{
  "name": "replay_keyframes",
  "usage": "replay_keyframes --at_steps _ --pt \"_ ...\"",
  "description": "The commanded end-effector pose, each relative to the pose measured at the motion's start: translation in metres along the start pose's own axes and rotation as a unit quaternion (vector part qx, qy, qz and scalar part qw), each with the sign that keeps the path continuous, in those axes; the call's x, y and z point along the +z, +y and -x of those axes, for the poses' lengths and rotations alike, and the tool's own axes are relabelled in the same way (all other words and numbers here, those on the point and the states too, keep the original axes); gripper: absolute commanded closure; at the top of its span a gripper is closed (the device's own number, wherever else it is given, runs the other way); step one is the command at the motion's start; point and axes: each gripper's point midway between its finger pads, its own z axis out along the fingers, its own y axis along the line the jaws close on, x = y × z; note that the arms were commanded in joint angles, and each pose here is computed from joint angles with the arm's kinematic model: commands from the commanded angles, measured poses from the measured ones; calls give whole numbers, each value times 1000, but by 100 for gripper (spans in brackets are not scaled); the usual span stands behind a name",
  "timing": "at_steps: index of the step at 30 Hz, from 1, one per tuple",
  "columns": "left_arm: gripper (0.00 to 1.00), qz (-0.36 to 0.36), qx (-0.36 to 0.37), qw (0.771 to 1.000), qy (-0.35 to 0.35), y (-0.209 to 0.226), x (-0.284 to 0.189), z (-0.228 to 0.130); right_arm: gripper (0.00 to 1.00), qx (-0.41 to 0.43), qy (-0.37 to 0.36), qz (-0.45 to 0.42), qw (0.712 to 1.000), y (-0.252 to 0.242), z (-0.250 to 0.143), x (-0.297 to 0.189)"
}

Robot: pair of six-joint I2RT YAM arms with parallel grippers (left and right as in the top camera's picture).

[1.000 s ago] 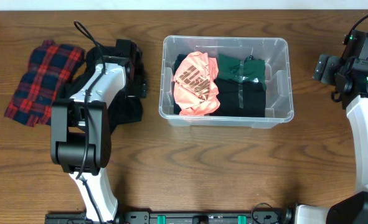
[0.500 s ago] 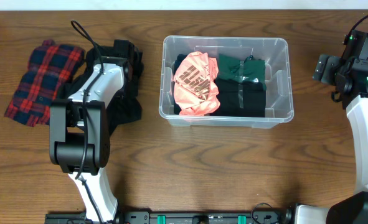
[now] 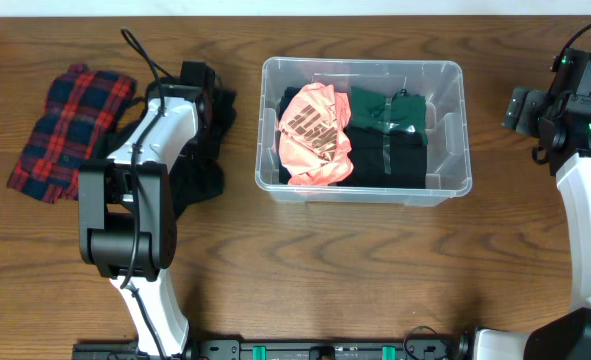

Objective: Pack container
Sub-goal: 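Lower the left gripper and grasp the black garment, then lift the black garment and carry it over the bin with the left gripper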

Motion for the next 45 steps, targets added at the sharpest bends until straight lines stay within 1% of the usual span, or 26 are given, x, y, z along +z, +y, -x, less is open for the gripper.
replay_keyframes --at_steps 1,5,10,15,20,26,30,34,36,40,43,45 --pt "94 15 22 998 -63 15 -51 26 1 3 -2 -4 1000 -4 2 -1" --pt "94 24 22 988 -150 29 -110 46 1 3 -2 -4 1000 -4 2 -1" --pt "94 38 30 970 -240 44 -173 55 1 3 -2 -4 1000 -4 2 -1" --pt "94 54 70 953 -289 47 -211 55 1 3 -2 -4 1000 -4 2 -1" --pt "94 78 127 940 -308 34 -230 54 1 3 -2 -4 1000 -4 2 -1" --pt "94 105 192 917 -334 -9 -254 55 1 3 -2 -4 1000 -4 2 -1" --pt "94 134 240 889 -366 -48 -277 57 1 3 -2 -4 1000 -4 2 -1" --pt "94 152 273 863 -398 -87 -300 52 1 3 -2 -4 1000 -4 1 -1" --pt "94 146 292 849 -417 -111 -310 47 1 3 -2 -4 1000 -4 1 -1" --pt "94 129 327 828 -437 -150 -323 33 1 3 -2 -4 1000 -4 1 -1" --pt "94 120 344 818 -445 -170 -328 23 1 2 0 -4 1000 -4 0 -1" --pt "94 108 345 816 -451 -180 -331 17 1 2 0 -4 1000 -4 0 -1"
